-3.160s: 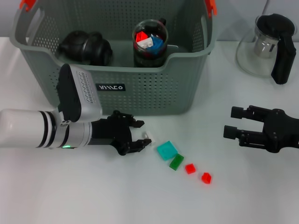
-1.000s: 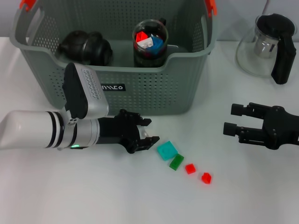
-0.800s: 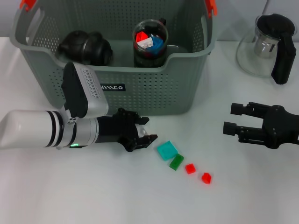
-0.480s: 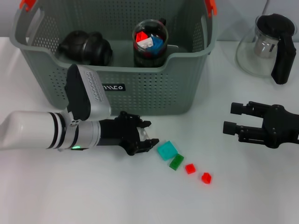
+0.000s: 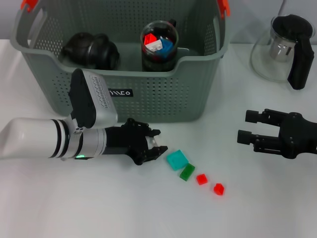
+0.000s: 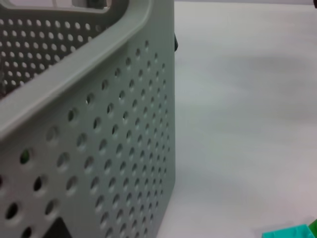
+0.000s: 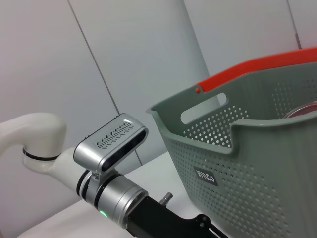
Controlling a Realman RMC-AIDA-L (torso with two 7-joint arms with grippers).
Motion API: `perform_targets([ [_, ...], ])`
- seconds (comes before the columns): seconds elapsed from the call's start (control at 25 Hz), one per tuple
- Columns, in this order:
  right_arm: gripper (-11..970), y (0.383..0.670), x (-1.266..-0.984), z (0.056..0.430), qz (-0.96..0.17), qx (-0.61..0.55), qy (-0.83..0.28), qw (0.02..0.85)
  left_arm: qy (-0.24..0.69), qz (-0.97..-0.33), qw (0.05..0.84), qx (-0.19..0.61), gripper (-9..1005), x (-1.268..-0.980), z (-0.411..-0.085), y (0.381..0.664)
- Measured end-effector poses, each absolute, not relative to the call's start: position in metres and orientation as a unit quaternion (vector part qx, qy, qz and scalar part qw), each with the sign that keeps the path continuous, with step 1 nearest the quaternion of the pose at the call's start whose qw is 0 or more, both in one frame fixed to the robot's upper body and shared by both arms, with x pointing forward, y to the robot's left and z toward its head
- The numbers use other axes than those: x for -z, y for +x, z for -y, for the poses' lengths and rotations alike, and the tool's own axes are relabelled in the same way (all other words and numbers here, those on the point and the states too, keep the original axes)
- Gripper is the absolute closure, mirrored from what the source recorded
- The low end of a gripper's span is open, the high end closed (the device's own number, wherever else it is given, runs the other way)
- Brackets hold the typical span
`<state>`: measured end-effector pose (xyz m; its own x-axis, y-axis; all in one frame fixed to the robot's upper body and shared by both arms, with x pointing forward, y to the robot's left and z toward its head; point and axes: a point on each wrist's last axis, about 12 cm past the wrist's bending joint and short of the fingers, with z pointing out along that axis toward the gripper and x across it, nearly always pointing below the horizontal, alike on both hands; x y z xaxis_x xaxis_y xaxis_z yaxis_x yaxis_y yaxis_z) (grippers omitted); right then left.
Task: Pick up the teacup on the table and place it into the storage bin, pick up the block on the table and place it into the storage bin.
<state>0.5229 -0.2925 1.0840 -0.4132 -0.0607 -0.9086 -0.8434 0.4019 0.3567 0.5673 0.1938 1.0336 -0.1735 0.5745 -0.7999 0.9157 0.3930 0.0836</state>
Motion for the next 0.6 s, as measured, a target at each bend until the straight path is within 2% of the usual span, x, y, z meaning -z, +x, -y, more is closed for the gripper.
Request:
perform_targets([
  [0.36, 138, 0.523, -1.084, 0.292, -0.713, -0.446, -0.317, 0.439, 0.505, -0.723, 0.405, 0.241, 590, -1.043, -0.199, 0.564],
  [0.6, 138, 0.523, -1.084, 0.293, -0.713, -0.446, -0.316, 0.439, 0.483, -0.659, 0.460, 0.349, 588, -1.088, -0.237, 0.548],
])
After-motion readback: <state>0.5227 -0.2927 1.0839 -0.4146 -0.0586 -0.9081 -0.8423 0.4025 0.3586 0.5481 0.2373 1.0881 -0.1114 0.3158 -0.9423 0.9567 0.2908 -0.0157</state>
